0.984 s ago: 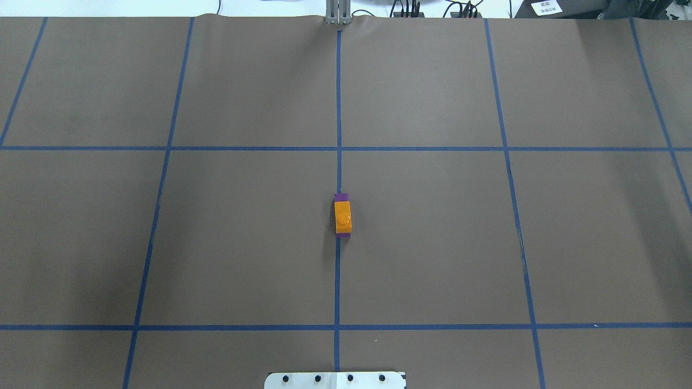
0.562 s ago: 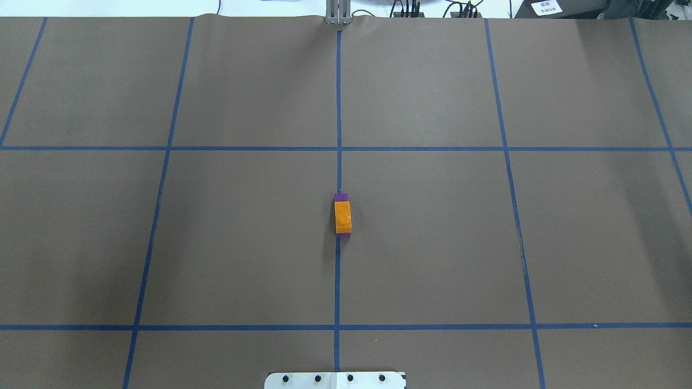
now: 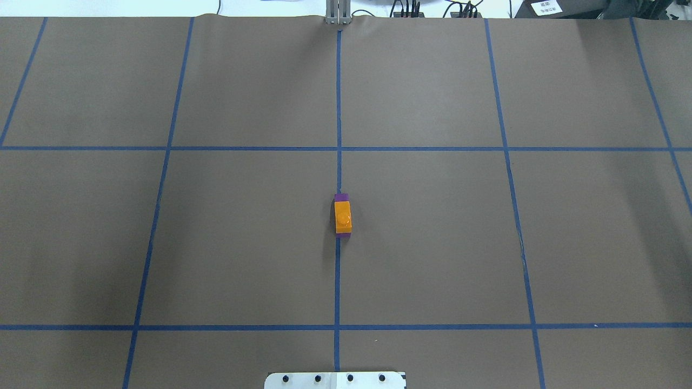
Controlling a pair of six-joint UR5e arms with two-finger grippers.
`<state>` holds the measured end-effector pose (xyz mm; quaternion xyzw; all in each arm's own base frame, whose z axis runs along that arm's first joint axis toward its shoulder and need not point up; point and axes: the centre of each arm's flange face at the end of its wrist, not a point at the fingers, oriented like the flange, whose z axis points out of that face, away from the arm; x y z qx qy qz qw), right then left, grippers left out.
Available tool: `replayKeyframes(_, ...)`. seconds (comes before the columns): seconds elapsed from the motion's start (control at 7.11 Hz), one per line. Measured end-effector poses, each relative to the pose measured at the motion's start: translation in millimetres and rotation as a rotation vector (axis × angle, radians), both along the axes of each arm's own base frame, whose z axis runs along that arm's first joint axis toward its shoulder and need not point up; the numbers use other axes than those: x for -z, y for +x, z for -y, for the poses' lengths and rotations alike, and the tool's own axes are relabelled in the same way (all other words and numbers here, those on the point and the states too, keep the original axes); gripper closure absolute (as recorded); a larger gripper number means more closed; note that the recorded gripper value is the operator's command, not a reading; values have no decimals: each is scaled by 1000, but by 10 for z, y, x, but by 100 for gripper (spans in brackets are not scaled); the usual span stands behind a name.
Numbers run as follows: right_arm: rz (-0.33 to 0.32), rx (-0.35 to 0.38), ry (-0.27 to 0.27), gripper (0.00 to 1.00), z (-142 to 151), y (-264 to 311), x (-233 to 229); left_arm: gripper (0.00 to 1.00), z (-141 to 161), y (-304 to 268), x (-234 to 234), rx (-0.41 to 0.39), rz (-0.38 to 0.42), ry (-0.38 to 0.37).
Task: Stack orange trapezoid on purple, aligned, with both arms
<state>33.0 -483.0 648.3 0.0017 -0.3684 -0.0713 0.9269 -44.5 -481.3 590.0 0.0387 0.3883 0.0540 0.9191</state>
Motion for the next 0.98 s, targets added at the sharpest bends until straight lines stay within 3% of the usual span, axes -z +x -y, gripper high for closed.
replayKeyframes(0.98,0,1,1,0,1,-3,5,0,-3,0,-57,-1,0,-10)
